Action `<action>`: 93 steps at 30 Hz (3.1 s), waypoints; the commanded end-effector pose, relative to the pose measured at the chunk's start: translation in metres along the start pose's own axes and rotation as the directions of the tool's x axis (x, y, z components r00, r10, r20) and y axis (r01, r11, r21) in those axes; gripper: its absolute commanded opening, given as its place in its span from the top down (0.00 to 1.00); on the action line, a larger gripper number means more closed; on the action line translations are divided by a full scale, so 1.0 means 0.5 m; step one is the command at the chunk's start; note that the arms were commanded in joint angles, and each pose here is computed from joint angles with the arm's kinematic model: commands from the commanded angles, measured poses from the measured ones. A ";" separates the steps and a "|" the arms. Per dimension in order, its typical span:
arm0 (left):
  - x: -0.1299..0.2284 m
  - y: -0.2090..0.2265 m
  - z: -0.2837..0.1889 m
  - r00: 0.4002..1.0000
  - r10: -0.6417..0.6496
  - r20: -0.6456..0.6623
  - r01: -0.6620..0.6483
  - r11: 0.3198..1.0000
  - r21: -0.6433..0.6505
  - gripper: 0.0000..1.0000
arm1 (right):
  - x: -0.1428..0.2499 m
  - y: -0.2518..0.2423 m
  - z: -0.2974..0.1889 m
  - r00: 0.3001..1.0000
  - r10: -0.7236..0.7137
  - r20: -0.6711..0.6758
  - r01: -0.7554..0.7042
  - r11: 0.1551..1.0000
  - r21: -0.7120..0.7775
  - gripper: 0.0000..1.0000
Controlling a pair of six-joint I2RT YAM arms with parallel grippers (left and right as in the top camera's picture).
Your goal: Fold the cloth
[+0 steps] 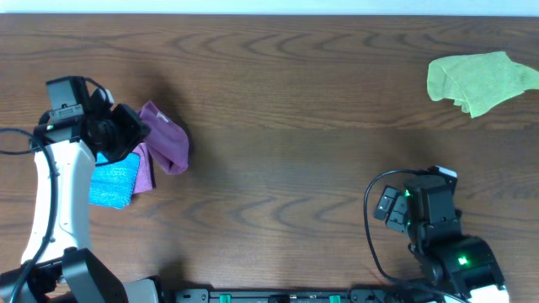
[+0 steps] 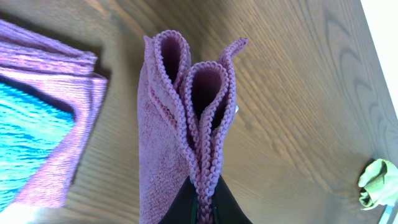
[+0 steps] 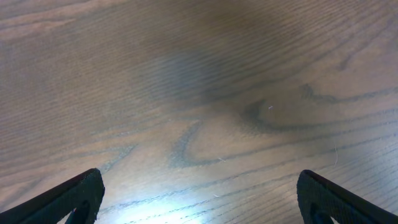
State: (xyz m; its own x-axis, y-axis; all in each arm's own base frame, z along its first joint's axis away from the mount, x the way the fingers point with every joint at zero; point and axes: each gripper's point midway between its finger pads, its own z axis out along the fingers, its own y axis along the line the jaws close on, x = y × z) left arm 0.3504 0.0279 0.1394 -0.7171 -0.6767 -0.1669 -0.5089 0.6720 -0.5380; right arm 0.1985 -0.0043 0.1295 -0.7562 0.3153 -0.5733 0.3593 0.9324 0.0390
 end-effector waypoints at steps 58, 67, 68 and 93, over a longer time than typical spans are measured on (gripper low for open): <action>-0.086 0.155 -0.154 0.989 -0.101 0.110 0.100 0.995 0.015 0.94 | -0.001 -0.010 0.001 1.000 0.021 0.009 -0.021 1.000 0.019 0.01; -0.077 0.191 -0.155 0.987 -0.117 0.109 0.127 0.989 -0.082 0.94 | -0.001 -0.010 0.001 1.000 0.021 0.009 -0.021 1.000 0.019 0.01; -0.077 0.198 -0.155 0.987 -0.118 0.112 0.129 0.987 -0.100 0.94 | -0.001 -0.010 0.001 1.000 0.021 0.009 -0.021 1.000 0.019 0.01; -0.090 0.276 -0.182 0.969 -0.169 0.181 0.209 0.950 -0.232 0.94 | -0.001 -0.010 0.001 1.000 0.021 0.009 -0.021 1.000 0.019 0.01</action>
State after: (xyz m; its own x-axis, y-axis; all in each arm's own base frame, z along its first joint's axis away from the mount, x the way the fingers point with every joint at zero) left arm 0.2708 0.1653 0.1354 -0.5459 -0.8204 -0.1703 -0.7371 0.5669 -0.3678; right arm 0.1985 -0.0043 0.1295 -0.7562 0.3153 -0.5733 0.3593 0.9324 0.0390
